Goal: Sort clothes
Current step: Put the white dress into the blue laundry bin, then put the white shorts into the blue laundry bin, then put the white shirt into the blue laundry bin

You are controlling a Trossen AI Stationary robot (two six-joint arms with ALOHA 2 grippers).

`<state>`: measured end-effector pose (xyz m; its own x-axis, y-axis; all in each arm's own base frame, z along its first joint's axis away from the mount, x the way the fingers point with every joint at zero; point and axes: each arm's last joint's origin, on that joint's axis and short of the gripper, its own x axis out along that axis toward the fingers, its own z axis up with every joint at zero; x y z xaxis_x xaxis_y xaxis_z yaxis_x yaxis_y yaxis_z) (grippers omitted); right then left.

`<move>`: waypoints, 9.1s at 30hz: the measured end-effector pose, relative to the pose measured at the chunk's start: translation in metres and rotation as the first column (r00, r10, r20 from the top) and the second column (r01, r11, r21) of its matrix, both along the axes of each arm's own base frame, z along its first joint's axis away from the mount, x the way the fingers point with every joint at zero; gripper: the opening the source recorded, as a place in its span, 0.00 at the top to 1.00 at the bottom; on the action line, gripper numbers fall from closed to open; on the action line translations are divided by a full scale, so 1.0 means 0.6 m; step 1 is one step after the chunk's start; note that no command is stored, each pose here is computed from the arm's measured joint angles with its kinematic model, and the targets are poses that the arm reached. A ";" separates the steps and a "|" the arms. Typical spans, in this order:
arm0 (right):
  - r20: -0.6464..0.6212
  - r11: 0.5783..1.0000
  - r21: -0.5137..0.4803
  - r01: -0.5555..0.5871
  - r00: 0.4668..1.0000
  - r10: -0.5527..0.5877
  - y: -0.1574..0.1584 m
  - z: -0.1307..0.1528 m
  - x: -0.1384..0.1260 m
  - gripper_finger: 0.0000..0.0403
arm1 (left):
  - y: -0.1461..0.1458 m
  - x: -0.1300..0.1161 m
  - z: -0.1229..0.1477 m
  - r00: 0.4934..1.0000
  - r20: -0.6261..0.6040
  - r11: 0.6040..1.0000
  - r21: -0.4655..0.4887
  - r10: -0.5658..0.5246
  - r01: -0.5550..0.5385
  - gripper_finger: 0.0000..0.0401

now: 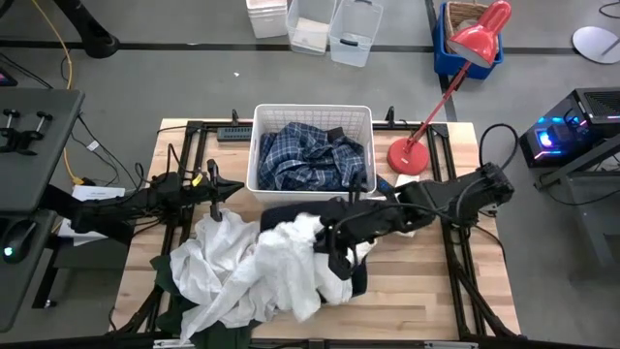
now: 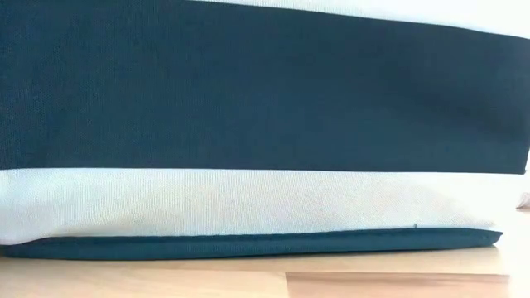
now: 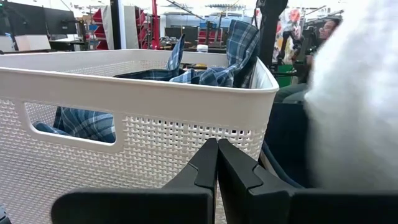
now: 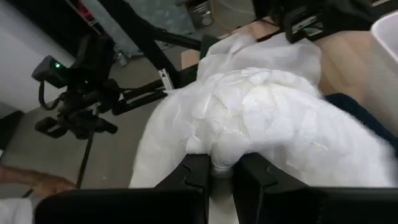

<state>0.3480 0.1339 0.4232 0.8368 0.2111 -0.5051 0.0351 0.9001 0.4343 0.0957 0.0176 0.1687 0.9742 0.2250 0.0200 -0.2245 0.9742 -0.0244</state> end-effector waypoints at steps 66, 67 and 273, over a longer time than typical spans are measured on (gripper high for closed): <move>-0.685 0.848 -0.074 0.524 0.591 -0.425 -0.139 -0.385 -0.261 0.96 | 0.000 0.000 0.001 1.000 0.003 1.000 0.000 0.000 0.000 1.00; -0.642 0.869 -0.043 0.493 0.653 -0.402 -0.126 -0.357 -0.248 0.97 | 0.000 0.000 0.001 1.000 0.004 1.000 0.001 0.000 0.000 1.00; -0.221 0.667 -0.632 -0.396 0.916 0.335 0.041 -0.262 0.262 0.34 | 0.000 0.001 -0.001 1.000 -0.007 1.000 -0.001 0.000 0.000 1.00</move>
<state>0.5054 0.1584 0.2658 0.7154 0.0846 -0.6936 -0.3522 0.9010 -0.2534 0.0961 0.0177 0.1681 0.9743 0.2249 0.0131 -0.2246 0.9742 -0.0239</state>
